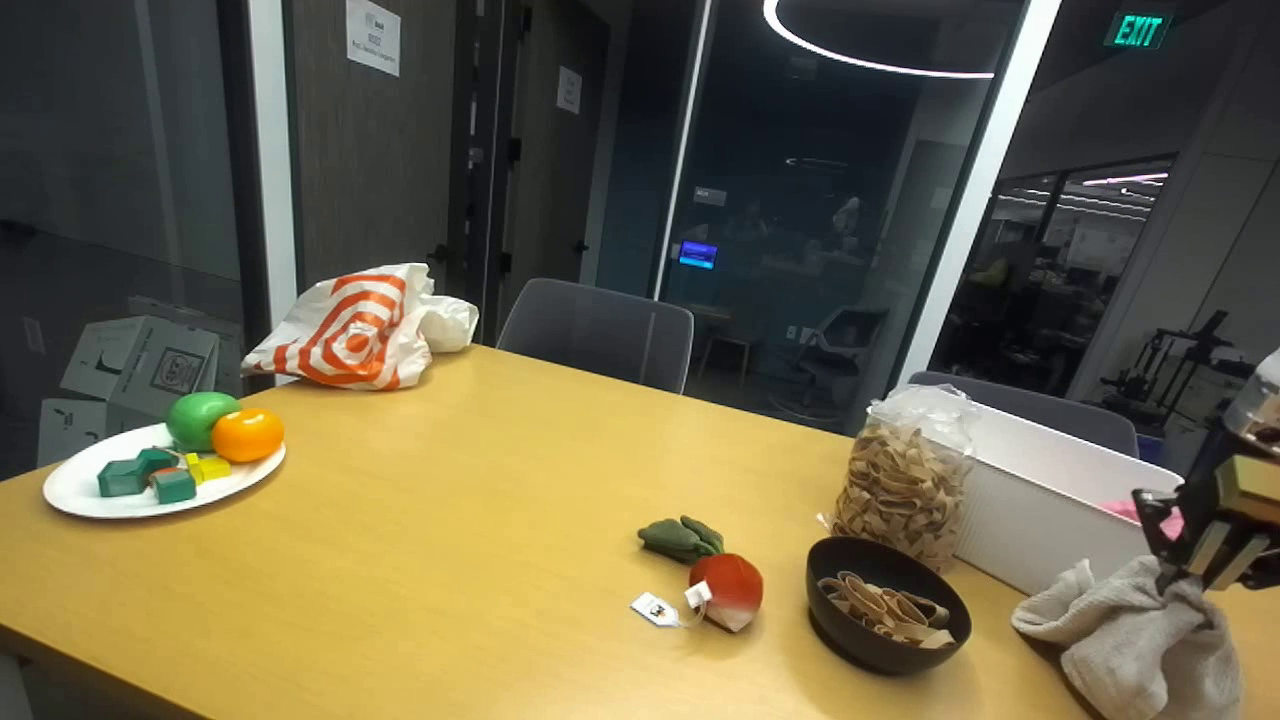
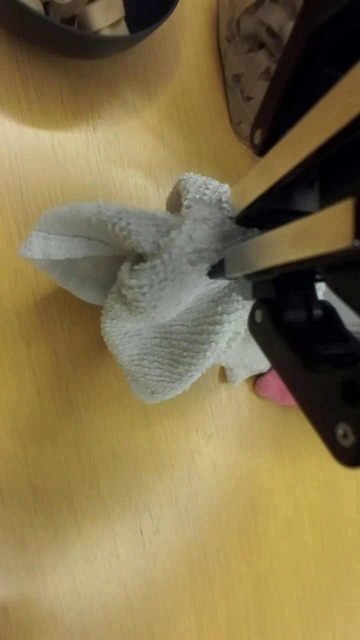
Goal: Put the pink shirt and white towel on the edges of the basket
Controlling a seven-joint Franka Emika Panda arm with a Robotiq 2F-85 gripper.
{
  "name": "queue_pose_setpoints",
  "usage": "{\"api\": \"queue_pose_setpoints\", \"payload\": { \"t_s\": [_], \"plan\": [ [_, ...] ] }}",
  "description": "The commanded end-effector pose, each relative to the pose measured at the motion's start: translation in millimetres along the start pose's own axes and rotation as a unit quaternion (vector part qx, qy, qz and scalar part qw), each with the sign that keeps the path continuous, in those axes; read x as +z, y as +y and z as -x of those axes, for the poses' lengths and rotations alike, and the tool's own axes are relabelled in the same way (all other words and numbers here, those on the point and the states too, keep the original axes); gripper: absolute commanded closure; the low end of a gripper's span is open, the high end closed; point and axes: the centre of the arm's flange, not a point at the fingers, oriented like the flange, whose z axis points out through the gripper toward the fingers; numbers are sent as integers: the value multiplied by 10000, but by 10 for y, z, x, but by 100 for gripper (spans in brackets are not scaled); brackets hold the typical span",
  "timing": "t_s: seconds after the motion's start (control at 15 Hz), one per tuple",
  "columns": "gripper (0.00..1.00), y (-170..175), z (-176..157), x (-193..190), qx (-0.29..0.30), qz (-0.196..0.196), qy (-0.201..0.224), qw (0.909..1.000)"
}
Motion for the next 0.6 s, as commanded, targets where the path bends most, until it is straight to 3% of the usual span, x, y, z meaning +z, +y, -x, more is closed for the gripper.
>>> {"api": "queue_pose_setpoints", "payload": {
  "t_s": [0.0, 0.2, 0.53],
  "plan": [
    [93, 9, 120, -698, -202, -339, 127, 9991],
    [93, -137, 131, -965, -545, -386, 268, 9974],
    [93, -508, -179, -1093, -921, -69, 711, 9932]
  ]
}}
